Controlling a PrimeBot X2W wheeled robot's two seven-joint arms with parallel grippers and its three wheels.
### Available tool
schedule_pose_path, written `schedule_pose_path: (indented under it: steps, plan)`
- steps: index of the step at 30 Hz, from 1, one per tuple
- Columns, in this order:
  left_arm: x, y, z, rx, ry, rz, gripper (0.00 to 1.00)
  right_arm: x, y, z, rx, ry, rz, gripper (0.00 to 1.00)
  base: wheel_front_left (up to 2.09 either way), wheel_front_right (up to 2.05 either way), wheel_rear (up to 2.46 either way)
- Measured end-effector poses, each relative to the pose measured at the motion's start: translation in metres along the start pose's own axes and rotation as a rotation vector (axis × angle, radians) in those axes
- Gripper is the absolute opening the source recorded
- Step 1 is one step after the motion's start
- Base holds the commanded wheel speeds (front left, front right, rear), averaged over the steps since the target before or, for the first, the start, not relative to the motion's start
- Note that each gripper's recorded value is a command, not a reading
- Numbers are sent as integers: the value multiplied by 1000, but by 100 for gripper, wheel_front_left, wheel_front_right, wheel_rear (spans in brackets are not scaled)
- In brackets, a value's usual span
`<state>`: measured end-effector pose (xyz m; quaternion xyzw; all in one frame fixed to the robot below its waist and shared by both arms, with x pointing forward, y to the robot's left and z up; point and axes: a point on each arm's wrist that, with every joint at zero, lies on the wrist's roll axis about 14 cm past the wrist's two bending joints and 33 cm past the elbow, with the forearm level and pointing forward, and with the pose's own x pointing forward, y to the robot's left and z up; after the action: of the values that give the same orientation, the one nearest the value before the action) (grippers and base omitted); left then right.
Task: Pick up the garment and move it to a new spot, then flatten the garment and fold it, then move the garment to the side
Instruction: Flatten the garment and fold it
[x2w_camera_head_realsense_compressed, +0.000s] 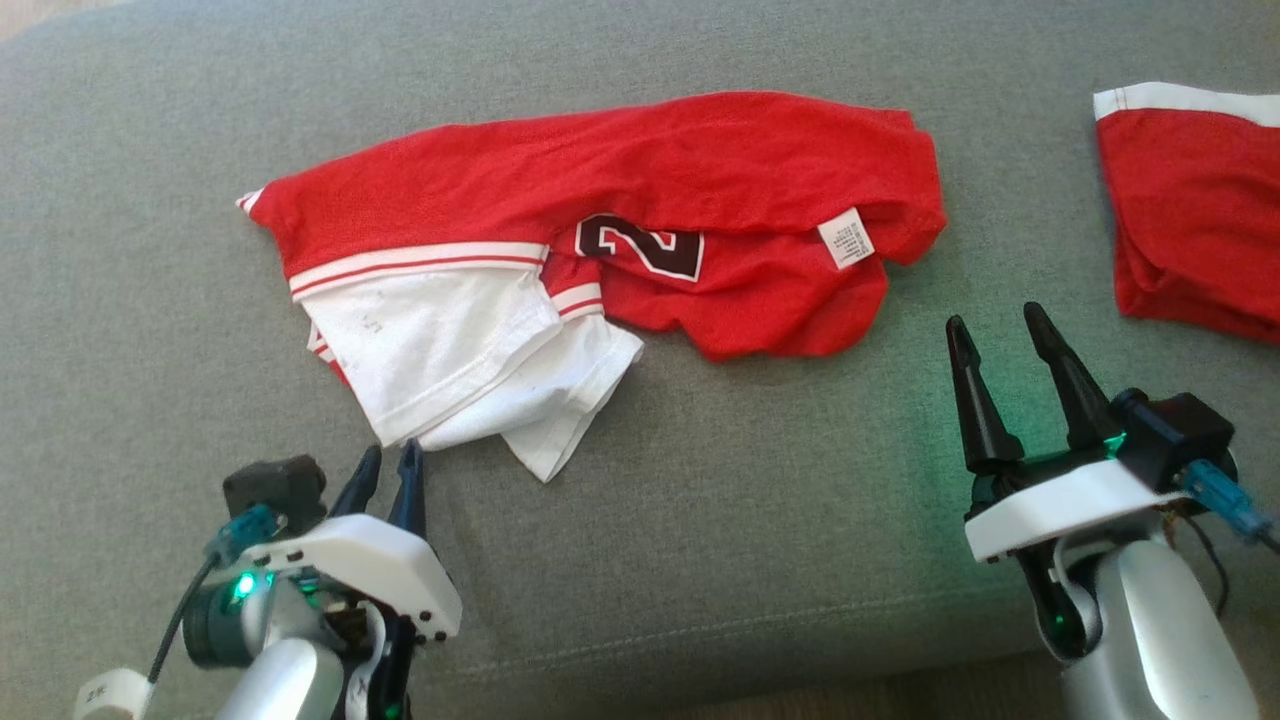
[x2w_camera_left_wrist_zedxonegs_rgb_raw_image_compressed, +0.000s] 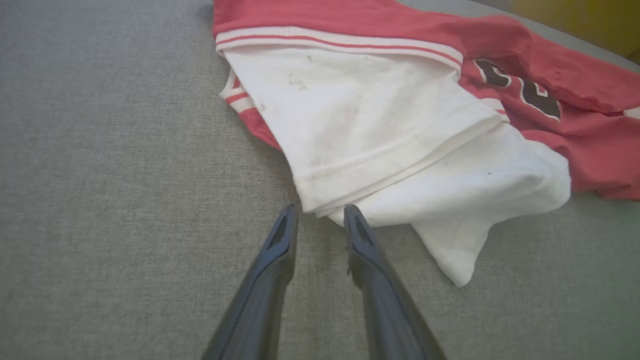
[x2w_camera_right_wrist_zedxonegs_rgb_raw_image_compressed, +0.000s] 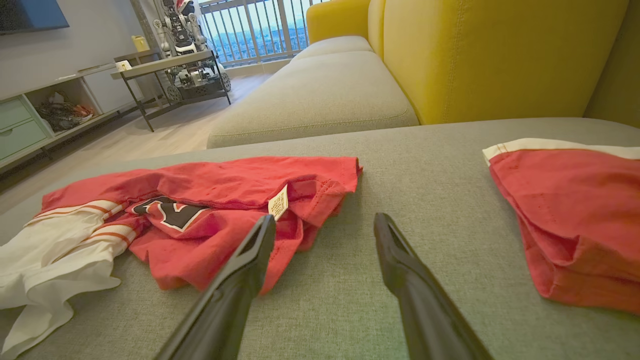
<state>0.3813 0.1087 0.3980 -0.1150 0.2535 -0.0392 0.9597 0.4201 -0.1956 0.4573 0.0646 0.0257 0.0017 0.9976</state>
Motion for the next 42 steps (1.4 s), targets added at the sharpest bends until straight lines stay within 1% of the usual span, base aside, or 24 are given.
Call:
schedule_pose_path:
  steps: [7,14,20,21,22,23,24,25,29,32,34,37,38,42]
  plan:
    - [1,-3,-2,-7,-3,-11,45,-2,0,3,-5,-7,1,100,0,0,0]
    - [3,-3,-3,3,-13,-11,45,-3,0,1,-11,-1,1,100,0,0,0]
    - [8,-2,6,29,-60,-6,44,-3,1,0,-19,3,5,100,0,0,0]
    - [8,-2,8,32,-67,-7,41,-3,1,0,-19,3,5,100,0,0,0]
    - [9,-2,8,36,-70,-8,35,-3,1,0,-19,4,5,100,0,0,0]
    - [9,-3,9,37,-72,-8,24,-3,1,0,-19,4,5,100,0,0,0]
    - [9,-3,9,38,-71,-9,7,-3,1,0,-21,4,6,100,0,0,0]
    - [9,-3,8,39,-69,-8,0,-3,1,0,-23,4,7,100,0,0,0]
    - [8,-2,8,42,-76,-8,0,-3,2,1,-27,1,9,100,0,0,0]
    - [6,1,22,35,-134,5,0,-3,2,3,-26,-4,10,100,0,0,0]
    - [3,4,39,20,-200,19,0,-3,3,0,-22,6,12,100,0,0,0]
    - [-3,12,67,-3,-302,40,0,-4,6,-15,20,48,13,100,0,0,0]
    - [-3,12,67,-3,-302,40,0,-4,6,-15,20,48,13,100,0,0,0]
    - [-11,25,90,-16,-380,67,0,-5,8,-32,101,100,2,100,0,0,0]
